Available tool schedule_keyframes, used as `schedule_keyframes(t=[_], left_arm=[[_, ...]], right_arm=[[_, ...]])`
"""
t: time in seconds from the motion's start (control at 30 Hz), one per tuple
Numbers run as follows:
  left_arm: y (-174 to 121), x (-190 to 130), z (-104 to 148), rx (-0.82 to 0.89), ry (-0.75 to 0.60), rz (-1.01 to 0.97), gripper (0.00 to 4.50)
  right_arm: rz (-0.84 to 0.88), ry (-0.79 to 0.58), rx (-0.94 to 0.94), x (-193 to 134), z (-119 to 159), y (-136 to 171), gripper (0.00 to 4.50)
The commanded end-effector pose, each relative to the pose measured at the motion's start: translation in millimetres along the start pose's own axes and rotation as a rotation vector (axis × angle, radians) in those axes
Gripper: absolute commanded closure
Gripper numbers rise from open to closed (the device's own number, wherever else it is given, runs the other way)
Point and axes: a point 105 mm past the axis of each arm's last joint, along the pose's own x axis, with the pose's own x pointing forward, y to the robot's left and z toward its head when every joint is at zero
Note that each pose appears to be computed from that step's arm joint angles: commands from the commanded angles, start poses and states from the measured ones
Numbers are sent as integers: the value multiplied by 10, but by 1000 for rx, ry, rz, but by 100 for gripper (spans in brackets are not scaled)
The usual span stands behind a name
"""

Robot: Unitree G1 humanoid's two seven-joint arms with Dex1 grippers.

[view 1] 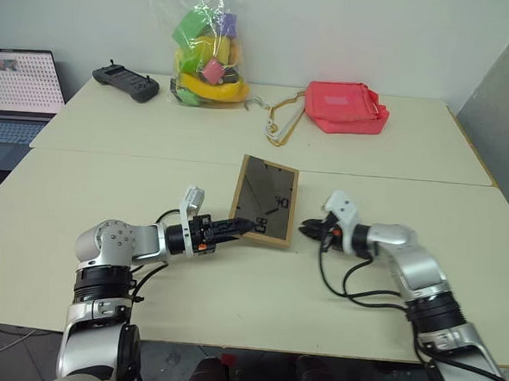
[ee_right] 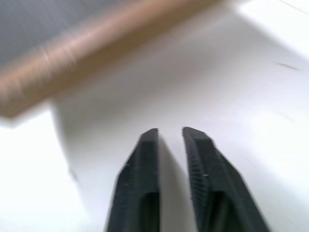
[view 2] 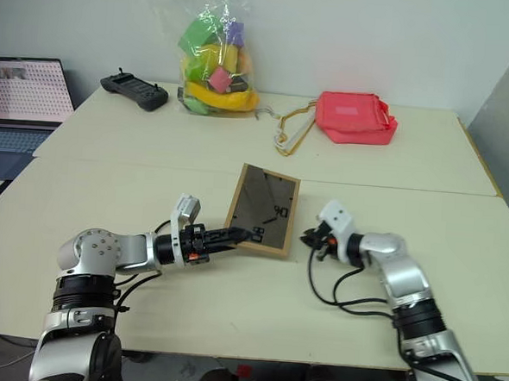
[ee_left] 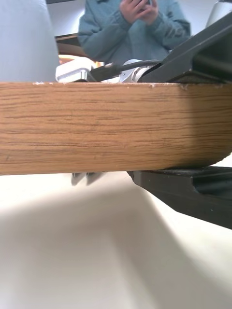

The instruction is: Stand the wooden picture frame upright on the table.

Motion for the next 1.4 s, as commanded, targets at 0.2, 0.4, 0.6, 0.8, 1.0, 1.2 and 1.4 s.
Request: schedule_keyframes(t=[0.2,0.4,0.6,0.8,1.0,1.2,1.4], left_arm=[[-470,-110,143,250,-139,-63,319],[-427,-71,81,291,-182,3,319],[-436,-39,85,296,-207,15,319],[-397,-135,63,293,-220,49,319],[-349,-203,-18,253,-212,61,319],[-363,-191,-9,226,-186,37,319],[-276,-157,-50,159,-111,71,319]], right_arm=[[255,-326,87,-48,1295,343,130],[315,-323,8,331,1490,557,2],[370,-306,-103,671,1499,850,2],[587,-331,-100,602,1481,1243,2],[733,-346,-10,177,1444,1277,2],[617,-311,19,45,1261,990,2],[243,-299,-164,-105,1054,359,2]])
